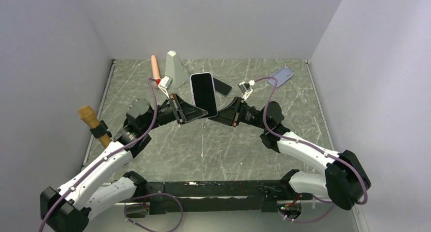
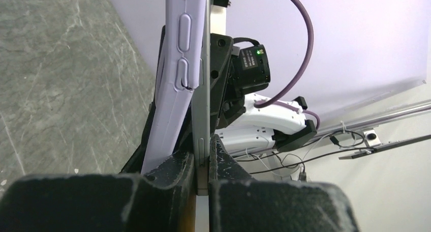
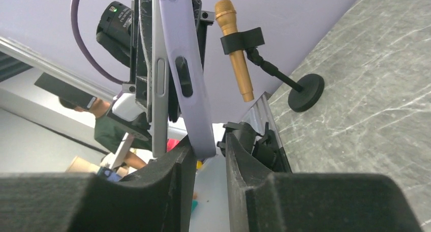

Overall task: Take the phone out of the phone case
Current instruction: Remove the phone case from the phone, then place the phone case at the center of the board, then place the phone at the center of the board.

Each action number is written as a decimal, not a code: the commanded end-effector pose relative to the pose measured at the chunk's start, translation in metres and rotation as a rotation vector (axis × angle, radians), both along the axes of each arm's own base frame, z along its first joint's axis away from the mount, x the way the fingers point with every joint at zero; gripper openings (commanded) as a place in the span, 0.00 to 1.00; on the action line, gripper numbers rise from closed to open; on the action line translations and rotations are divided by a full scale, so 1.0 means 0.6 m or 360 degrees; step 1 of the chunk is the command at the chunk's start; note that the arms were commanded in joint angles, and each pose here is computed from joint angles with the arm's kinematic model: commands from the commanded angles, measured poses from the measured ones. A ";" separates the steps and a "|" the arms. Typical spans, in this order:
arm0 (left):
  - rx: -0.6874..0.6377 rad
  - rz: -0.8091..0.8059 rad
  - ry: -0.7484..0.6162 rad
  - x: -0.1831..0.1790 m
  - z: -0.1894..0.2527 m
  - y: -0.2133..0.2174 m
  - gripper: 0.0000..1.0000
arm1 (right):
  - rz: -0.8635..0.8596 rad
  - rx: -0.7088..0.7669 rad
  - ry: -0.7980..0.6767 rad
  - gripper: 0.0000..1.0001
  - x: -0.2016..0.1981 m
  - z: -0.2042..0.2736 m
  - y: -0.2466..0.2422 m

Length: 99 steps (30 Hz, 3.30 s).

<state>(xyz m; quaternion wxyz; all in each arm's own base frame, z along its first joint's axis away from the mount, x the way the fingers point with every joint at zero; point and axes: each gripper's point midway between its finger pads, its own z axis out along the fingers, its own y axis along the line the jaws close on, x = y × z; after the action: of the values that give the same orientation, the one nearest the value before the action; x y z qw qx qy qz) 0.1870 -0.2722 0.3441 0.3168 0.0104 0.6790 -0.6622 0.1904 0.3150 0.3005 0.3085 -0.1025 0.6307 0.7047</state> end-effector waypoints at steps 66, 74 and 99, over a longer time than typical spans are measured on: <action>0.0272 0.0039 -0.0001 -0.051 -0.098 0.025 0.00 | -0.1977 -0.0545 0.1207 0.66 0.504 -0.421 -0.650; 0.0199 0.0089 0.0169 -0.024 -0.147 -0.017 0.00 | -0.2109 -0.0962 0.1190 1.00 0.389 -0.360 -0.661; -0.0458 0.0581 0.0673 0.230 -0.292 -0.324 0.00 | -0.2081 -0.0741 0.0181 0.99 0.154 0.072 -0.530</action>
<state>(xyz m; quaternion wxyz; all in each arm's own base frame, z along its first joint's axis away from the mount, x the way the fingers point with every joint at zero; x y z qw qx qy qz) 0.2949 -0.4408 0.0877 0.2558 -0.2547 0.7394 -0.5684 0.3043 -0.0162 0.3004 0.5785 0.3026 0.7285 0.2077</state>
